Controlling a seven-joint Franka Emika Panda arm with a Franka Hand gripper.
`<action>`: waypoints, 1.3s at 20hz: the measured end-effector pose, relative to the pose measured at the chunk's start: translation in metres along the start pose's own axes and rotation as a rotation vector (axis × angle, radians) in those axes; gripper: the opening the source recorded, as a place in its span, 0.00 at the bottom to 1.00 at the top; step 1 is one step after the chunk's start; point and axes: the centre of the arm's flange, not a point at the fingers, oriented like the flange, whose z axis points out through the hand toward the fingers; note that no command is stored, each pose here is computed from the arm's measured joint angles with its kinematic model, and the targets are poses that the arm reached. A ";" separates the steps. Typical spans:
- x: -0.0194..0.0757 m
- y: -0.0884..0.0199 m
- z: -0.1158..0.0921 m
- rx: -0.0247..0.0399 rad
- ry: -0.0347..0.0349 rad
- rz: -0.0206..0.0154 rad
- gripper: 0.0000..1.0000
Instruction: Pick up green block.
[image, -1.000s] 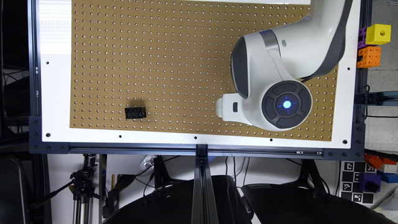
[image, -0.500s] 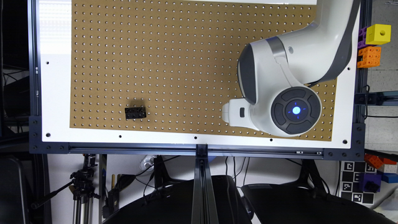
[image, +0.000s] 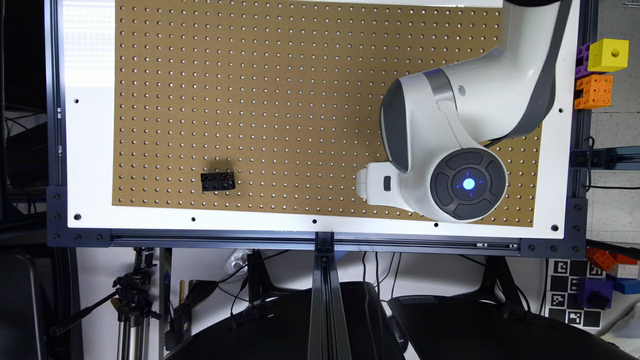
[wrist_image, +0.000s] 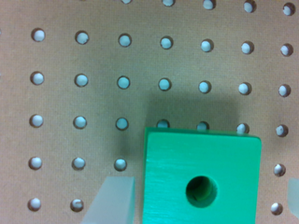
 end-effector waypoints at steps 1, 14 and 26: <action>0.0000 0.000 0.000 0.0000 0.0000 0.0000 1.00; 0.0008 0.001 0.000 -0.0070 -0.0026 0.0015 0.00; 0.0011 0.000 -0.025 -0.0183 -0.0039 -0.0003 0.00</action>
